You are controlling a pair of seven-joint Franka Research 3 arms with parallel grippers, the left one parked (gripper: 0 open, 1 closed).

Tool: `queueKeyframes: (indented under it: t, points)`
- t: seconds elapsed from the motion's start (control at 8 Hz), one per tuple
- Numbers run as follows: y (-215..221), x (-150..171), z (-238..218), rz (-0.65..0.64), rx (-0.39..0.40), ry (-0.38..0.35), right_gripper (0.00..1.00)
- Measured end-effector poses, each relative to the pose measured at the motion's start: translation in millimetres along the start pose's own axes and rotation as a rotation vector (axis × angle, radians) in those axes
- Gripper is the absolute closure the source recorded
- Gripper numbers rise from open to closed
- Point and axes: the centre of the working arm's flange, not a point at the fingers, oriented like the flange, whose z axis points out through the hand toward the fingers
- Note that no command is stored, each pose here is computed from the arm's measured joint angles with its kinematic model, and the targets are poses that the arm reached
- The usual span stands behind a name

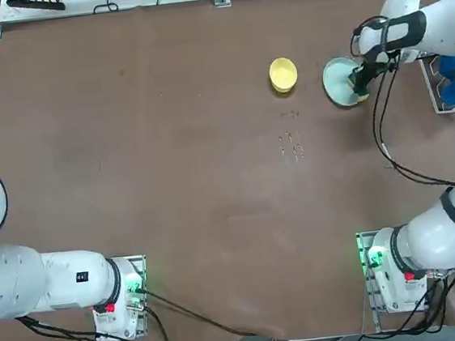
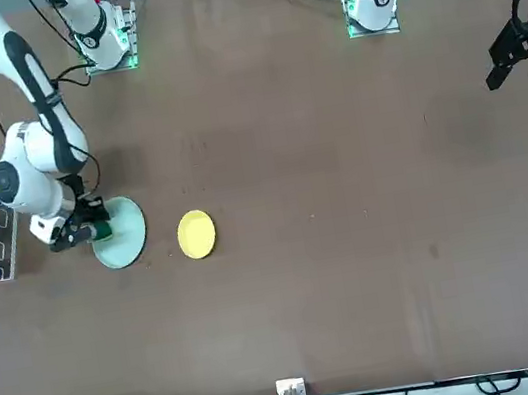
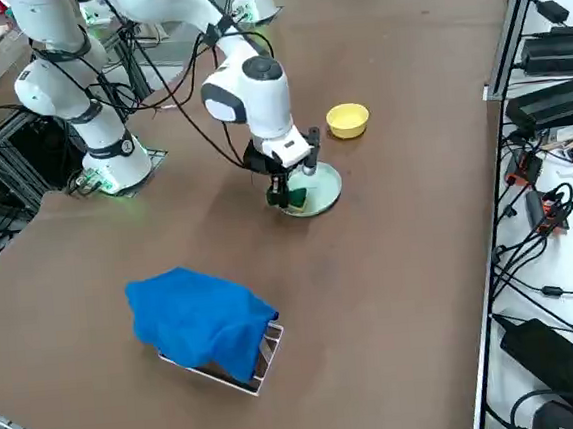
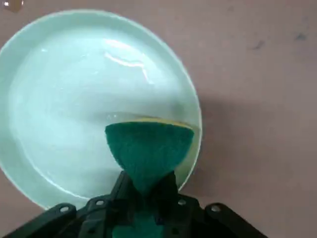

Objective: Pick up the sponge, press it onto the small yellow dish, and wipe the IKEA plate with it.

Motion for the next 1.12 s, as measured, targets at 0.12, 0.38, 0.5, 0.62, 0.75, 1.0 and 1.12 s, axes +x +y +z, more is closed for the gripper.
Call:
queueKeyframes:
  t: [0.12,0.38,0.5,0.62,0.75,1.0,1.12]
  points:
    - [2,10,2,-0.009,-0.005,0.006,0.79]
    - [1,32,11,-0.026,-0.009,0.015,0.79]
    - [-6,43,10,-0.041,-0.009,0.026,0.79]
    - [-17,53,10,-0.056,-0.002,0.037,0.79]
    - [-29,59,10,-0.059,0.004,0.042,0.79]
    - [-51,65,10,-0.042,0.009,0.044,0.79]
    - [-60,66,10,-0.036,0.01,0.036,0.79]
